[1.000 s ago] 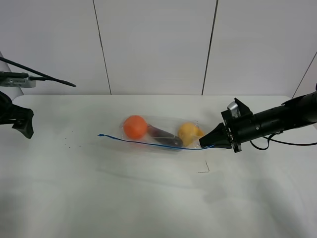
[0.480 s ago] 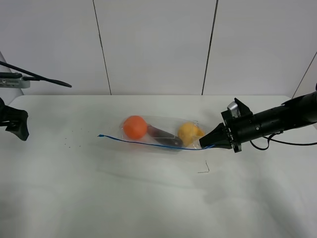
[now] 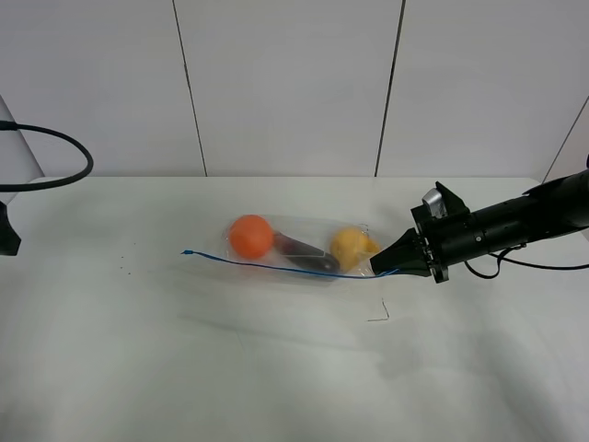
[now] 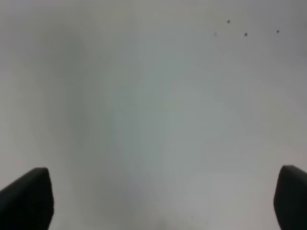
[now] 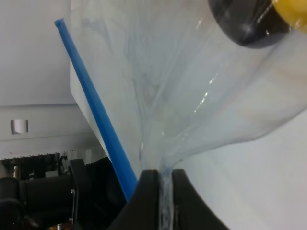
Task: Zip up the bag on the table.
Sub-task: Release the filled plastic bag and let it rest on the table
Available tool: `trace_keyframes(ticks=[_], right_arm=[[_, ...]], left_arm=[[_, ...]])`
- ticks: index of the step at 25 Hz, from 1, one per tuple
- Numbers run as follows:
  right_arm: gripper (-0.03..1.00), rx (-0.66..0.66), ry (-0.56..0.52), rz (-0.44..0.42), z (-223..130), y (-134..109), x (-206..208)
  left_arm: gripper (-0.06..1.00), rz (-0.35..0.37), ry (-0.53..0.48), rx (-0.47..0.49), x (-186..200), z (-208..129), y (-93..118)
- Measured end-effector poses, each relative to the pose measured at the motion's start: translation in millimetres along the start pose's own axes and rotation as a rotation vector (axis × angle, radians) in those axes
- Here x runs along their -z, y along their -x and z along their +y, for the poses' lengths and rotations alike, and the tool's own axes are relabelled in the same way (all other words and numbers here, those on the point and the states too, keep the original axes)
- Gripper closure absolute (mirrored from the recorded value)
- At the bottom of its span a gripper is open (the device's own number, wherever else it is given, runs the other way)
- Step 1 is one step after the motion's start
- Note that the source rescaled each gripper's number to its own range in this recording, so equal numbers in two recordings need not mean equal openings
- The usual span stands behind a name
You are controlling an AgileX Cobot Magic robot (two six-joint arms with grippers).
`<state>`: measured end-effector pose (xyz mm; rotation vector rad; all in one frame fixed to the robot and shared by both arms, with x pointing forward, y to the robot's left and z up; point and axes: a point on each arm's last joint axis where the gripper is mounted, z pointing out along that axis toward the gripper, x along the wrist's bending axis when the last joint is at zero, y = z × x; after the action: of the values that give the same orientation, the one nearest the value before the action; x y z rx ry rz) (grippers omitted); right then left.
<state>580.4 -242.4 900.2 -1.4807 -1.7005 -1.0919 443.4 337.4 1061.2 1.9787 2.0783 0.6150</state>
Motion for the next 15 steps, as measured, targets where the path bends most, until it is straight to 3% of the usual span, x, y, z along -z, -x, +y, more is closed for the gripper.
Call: trace_keyframes(ticks=[4, 8, 15], right_arm=[[0.97, 0.001, 0.001, 0.0, 0, 0, 0], [0.97, 0.001, 0.001, 0.0, 0, 0, 0], [0.97, 0.001, 0.005, 0.003, 0, 0, 0]], left_arm=[[-0.05, -0.053, 0.028, -0.006, 14, -18, 6], [-0.05, -0.151, 0.022, -0.058, 21, -45, 17], [-0.05, -0.198, 0.192, -0.067, 48, -100, 26]])
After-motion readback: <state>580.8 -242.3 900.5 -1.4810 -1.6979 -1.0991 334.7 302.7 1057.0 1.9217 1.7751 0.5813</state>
